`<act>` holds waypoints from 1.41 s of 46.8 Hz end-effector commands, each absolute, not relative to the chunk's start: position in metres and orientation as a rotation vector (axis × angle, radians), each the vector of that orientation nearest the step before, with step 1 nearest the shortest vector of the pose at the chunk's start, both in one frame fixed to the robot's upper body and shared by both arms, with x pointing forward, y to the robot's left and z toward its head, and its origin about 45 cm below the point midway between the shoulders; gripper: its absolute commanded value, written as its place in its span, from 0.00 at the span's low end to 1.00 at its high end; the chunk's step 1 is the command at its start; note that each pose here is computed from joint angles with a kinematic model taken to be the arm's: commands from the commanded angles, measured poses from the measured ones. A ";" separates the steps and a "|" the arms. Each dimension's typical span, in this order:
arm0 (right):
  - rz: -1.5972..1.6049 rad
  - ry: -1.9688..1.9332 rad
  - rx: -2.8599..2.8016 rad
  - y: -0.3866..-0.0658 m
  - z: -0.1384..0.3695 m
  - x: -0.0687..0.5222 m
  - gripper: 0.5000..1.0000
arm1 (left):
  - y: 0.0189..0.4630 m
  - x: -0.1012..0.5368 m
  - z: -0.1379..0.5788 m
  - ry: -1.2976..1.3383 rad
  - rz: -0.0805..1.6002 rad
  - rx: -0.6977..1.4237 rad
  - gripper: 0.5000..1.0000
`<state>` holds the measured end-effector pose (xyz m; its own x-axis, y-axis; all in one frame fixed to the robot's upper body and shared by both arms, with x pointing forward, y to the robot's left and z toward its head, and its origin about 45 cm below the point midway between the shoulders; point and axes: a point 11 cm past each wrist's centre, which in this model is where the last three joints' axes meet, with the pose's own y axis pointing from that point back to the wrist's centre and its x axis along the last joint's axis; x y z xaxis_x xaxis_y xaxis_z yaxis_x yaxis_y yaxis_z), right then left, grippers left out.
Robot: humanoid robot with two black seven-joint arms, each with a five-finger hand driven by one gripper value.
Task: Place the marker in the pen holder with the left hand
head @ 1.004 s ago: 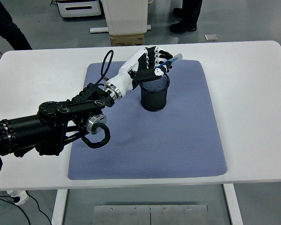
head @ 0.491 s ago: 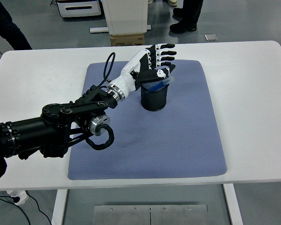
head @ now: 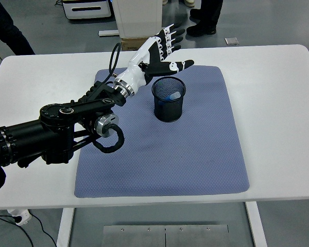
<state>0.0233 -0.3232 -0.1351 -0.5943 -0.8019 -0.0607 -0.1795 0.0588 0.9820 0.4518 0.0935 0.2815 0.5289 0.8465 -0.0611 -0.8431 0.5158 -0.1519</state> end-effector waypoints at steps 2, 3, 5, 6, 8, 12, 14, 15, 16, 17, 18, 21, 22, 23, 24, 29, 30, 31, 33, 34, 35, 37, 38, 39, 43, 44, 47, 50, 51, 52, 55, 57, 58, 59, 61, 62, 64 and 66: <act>-1.572 -1.826 0.978 -0.323 -0.135 0.023 1.00 | 0.103 0.458 0.291 0.000 1.048 -0.221 1.00; -1.572 -1.827 0.980 -0.323 -0.135 0.023 1.00 | 0.106 0.459 0.292 0.002 1.058 -0.229 1.00; -1.571 -1.828 0.979 -0.323 -0.135 0.023 1.00 | 0.116 0.464 0.292 0.003 1.086 -0.236 1.00; -1.572 -1.826 0.978 -0.323 -0.135 0.023 1.00 | 0.120 0.465 0.290 0.001 1.099 -0.234 1.00; -1.571 -1.825 0.979 -0.323 -0.135 0.023 1.00 | 0.130 0.468 0.285 0.000 1.128 -0.228 1.00; -1.572 -1.826 0.978 -0.323 -0.135 0.023 1.00 | 0.144 0.474 0.281 0.004 1.167 -0.227 1.00; -1.571 -1.828 0.979 -0.323 -0.135 0.023 1.00 | 0.150 0.474 0.275 0.017 1.176 -0.226 1.00; -1.572 -1.826 0.978 -0.323 -0.135 0.023 1.00 | 0.154 0.474 0.271 0.025 1.183 -0.222 1.00; -1.572 -1.826 0.978 -0.323 -0.135 0.023 1.00 | 0.158 0.473 0.267 0.038 1.187 -0.223 1.00; -1.571 -1.828 0.979 -0.323 -0.135 0.023 1.00 | 0.162 0.473 0.265 0.042 1.192 -0.224 1.00; -1.571 -1.828 0.979 -0.323 -0.135 0.023 1.00 | 0.164 0.473 0.264 0.046 1.197 -0.227 1.00; -1.571 -1.825 0.979 -0.323 -0.135 0.023 1.00 | 0.171 0.475 0.262 0.048 1.218 -0.227 1.00; -1.572 -1.826 0.978 -0.323 -0.135 0.023 1.00 | 0.173 0.475 0.259 0.048 1.229 -0.221 1.00; -1.571 -1.828 0.979 -0.323 -0.135 0.023 1.00 | 0.176 0.475 0.258 0.047 1.239 -0.217 1.00; -1.572 -1.826 0.978 -0.323 -0.135 0.023 1.00 | 0.180 0.476 0.255 0.046 1.250 -0.211 1.00; -1.572 -1.826 0.978 -0.323 -0.135 0.023 1.00 | 0.196 0.478 0.248 0.039 1.291 -0.190 1.00; -1.572 -1.826 0.978 -0.323 -0.135 0.023 1.00 | 0.200 0.478 0.246 0.039 1.298 -0.187 1.00; -1.572 -1.826 0.978 -0.323 -0.135 0.023 1.00 | 0.202 0.478 0.245 0.041 1.303 -0.186 1.00; -1.572 -1.826 0.978 -0.323 -0.135 0.023 1.00 | 0.208 0.479 0.247 0.042 1.316 -0.194 1.00; -1.572 -1.826 0.978 -0.323 -0.135 0.023 1.00 | 0.210 0.479 0.246 0.047 1.323 -0.200 1.00; -1.570 -1.827 0.980 -0.323 -0.135 0.023 1.00 | 0.212 0.478 0.244 0.058 1.332 -0.206 1.00; -1.572 -1.826 0.978 -0.323 -0.135 0.023 1.00 | 0.217 0.476 0.238 0.086 1.357 -0.224 1.00; -1.570 -1.827 0.980 -0.323 -0.135 0.023 1.00 | 0.220 0.474 0.235 0.101 1.370 -0.233 1.00; -1.571 -1.825 0.979 -0.323 -0.135 0.023 1.00 | 0.222 0.473 0.232 0.114 1.381 -0.244 1.00; -1.572 -1.826 0.978 -0.323 -0.135 0.023 1.00 | 0.235 0.465 0.215 0.169 1.420 -0.263 1.00; -1.571 -1.825 0.979 -0.323 -0.135 0.023 1.00 | 0.239 0.462 0.210 0.183 1.432 -0.264 1.00; -1.571 -1.828 0.979 -0.323 -0.135 0.023 1.00 | 0.248 0.458 0.202 0.217 1.466 -0.281 1.00; -1.572 -1.826 0.978 -0.323 -0.135 0.023 1.00 | 0.253 0.457 0.200 0.244 1.483 -0.315 1.00; -1.572 -1.826 0.978 -0.323 -0.135 0.023 1.00 | 0.255 0.456 0.199 0.255 1.485 -0.328 1.00; -1.572 -1.826 0.978 -0.323 -0.135 0.023 1.00 | 0.257 0.455 0.198 0.267 1.485 -0.343 1.00; -1.571 -1.825 0.979 -0.323 -0.135 0.023 1.00 | 0.259 0.454 0.198 0.304 1.479 -0.399 1.00; -1.572 -1.826 0.978 -0.323 -0.135 0.023 1.00 | 0.262 0.454 0.199 0.319 1.485 -0.423 1.00; -1.572 -1.826 0.978 -0.323 -0.135 0.023 1.00 | 0.262 0.454 0.199 0.325 1.486 -0.432 1.00; -1.571 -1.828 0.979 -0.323 -0.135 0.023 1.00 | 0.262 0.454 0.199 0.328 1.488 -0.435 1.00; -1.568 -1.820 0.984 -0.323 -0.135 0.023 1.00 | 0.262 0.454 0.199 0.329 1.491 -0.434 1.00; -1.569 -1.821 0.983 -0.323 -0.135 0.023 1.00 | 0.263 0.454 0.199 0.331 1.491 -0.438 1.00; -1.583 -1.817 1.002 -0.318 -0.135 0.026 1.00 | 0.264 0.454 0.199 0.329 1.493 -0.439 1.00; -1.601 -1.809 1.021 -0.312 -0.135 0.030 1.00 | 0.264 0.454 0.199 0.329 1.494 -0.438 1.00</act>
<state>0.0250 -0.3201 -0.1350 -0.5886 -0.8052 -0.0715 -0.1851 0.0482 0.9815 0.4540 0.2630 0.1992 0.0586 0.8802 -0.4710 -0.9967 0.0251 -0.0772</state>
